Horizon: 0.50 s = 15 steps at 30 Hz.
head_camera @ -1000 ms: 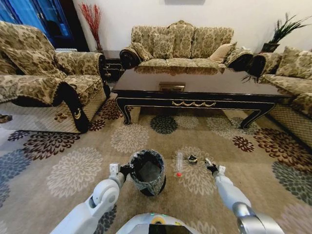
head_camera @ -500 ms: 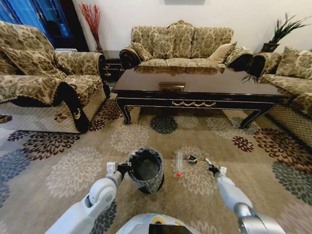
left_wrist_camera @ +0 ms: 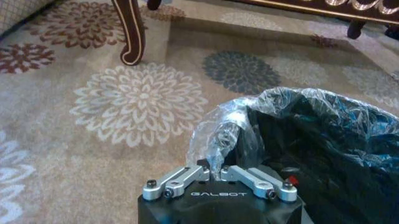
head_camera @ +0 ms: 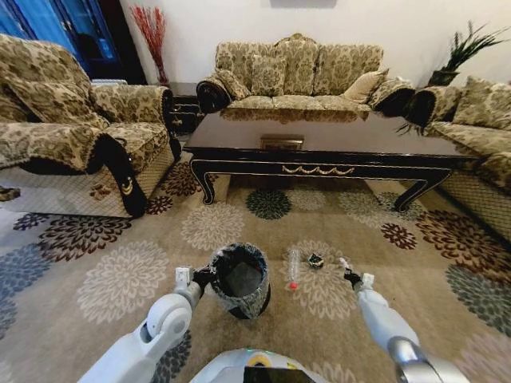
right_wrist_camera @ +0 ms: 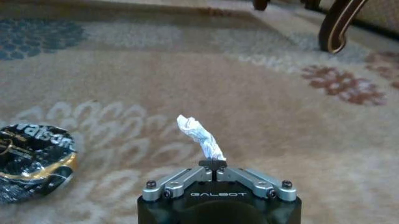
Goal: Move to the front of the table and pick up the trash from the floor, then place it into the trash bin.
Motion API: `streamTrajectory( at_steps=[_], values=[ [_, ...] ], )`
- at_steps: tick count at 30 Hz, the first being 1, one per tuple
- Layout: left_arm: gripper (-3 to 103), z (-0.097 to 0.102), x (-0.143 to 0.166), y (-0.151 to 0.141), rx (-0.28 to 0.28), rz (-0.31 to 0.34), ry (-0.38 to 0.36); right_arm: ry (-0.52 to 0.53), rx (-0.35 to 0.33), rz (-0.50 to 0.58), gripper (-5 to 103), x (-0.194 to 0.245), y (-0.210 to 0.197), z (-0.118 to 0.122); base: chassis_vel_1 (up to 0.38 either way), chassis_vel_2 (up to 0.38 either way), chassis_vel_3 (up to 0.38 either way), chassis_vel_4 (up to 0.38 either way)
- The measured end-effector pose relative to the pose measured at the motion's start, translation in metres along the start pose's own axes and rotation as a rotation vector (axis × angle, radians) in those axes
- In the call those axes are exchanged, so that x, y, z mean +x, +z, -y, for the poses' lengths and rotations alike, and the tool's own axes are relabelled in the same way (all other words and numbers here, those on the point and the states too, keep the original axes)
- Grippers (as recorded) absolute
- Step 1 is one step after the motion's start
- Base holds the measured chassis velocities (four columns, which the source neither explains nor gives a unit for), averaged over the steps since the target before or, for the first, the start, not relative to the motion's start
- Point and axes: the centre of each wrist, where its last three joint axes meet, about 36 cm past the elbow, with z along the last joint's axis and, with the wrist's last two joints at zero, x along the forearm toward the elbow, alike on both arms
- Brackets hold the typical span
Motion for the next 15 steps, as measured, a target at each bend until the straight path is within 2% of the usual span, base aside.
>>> streamTrajectory(
  at_steps=[2,4,6,7,9,15],
  values=[
    [3,0.001,-0.004,0.003,0.001,-0.013,-0.001,-0.025,0.028,0.042,0,0.020,-0.003,0.013,0.000,0.000,0.000,0.000],
    [3,0.002,-0.007,0.004,0.003,-0.019,0.000,-0.053,0.045,0.076,0,0.033,-0.009,0.014,0.000,0.000,0.000,0.000],
    [3,0.005,-0.012,0.005,0.005,-0.025,0.004,-0.094,0.083,0.154,0,0.056,-0.022,0.010,0.000,0.000,0.000,0.000],
    [3,0.005,-0.012,0.005,0.005,-0.025,0.004,-0.094,0.083,0.154,0,0.056,-0.022,0.010,0.000,0.000,0.000,0.000],
    [3,0.012,-0.019,0.005,0.010,-0.028,0.013,-0.153,0.130,0.258,0,0.093,-0.037,0.001,0.000,0.000,0.000,0.000],
    [3,0.025,-0.026,0.007,-0.001,-0.041,0.030,-0.248,0.165,0.397,0,0.170,-0.066,-0.017,0.000,0.000,0.000,0.000]
  ],
)
